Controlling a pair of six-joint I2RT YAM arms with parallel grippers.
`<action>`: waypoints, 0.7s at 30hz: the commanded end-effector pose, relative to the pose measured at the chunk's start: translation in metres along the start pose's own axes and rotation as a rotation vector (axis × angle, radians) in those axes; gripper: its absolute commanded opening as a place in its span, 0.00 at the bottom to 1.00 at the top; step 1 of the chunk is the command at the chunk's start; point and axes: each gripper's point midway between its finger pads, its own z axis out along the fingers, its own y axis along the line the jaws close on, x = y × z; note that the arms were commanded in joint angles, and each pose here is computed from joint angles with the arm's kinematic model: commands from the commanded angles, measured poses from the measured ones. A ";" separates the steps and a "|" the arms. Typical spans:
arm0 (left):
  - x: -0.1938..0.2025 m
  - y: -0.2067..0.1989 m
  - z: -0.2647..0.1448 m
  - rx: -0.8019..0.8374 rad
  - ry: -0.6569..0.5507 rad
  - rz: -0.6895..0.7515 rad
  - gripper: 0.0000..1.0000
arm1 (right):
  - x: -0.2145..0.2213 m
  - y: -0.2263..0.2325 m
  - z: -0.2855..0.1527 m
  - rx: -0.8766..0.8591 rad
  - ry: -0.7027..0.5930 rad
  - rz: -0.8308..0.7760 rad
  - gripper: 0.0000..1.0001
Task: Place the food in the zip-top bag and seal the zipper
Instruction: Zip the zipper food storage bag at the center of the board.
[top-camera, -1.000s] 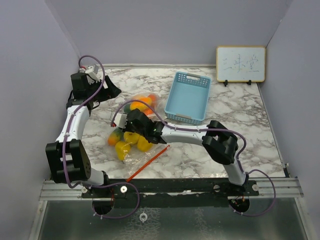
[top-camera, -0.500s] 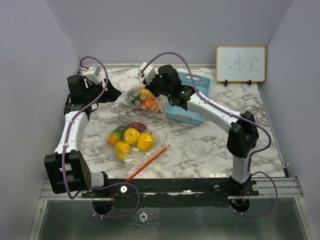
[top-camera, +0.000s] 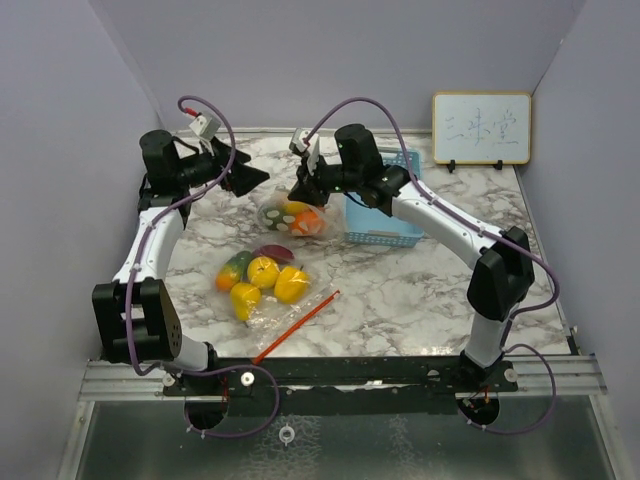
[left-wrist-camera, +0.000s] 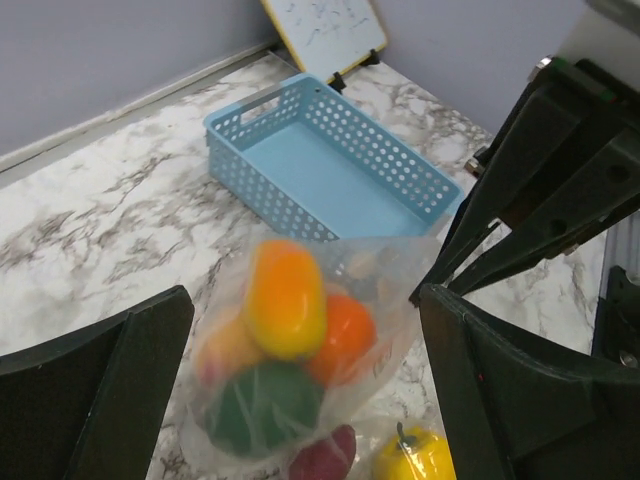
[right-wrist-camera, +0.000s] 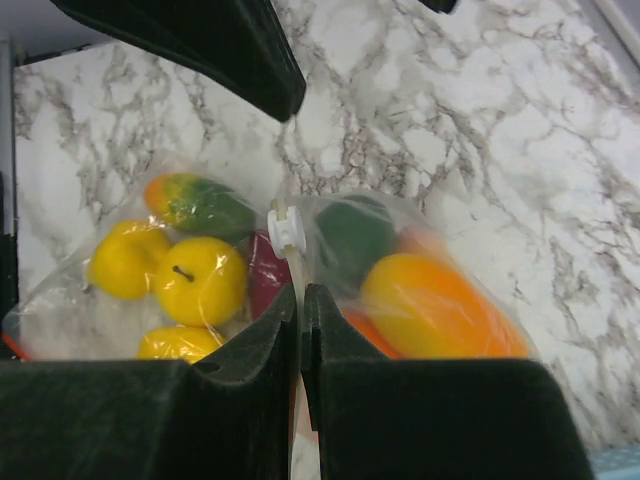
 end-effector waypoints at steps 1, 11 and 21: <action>0.006 -0.025 0.016 0.173 0.043 0.118 0.99 | -0.012 0.016 0.000 -0.093 -0.024 0.027 0.07; 0.043 -0.062 0.005 0.188 0.107 0.134 0.94 | -0.007 -0.005 0.004 -0.064 -0.015 0.049 0.06; 0.075 -0.054 0.021 0.190 0.134 0.113 0.99 | -0.004 0.014 -0.003 -0.183 -0.031 0.087 0.06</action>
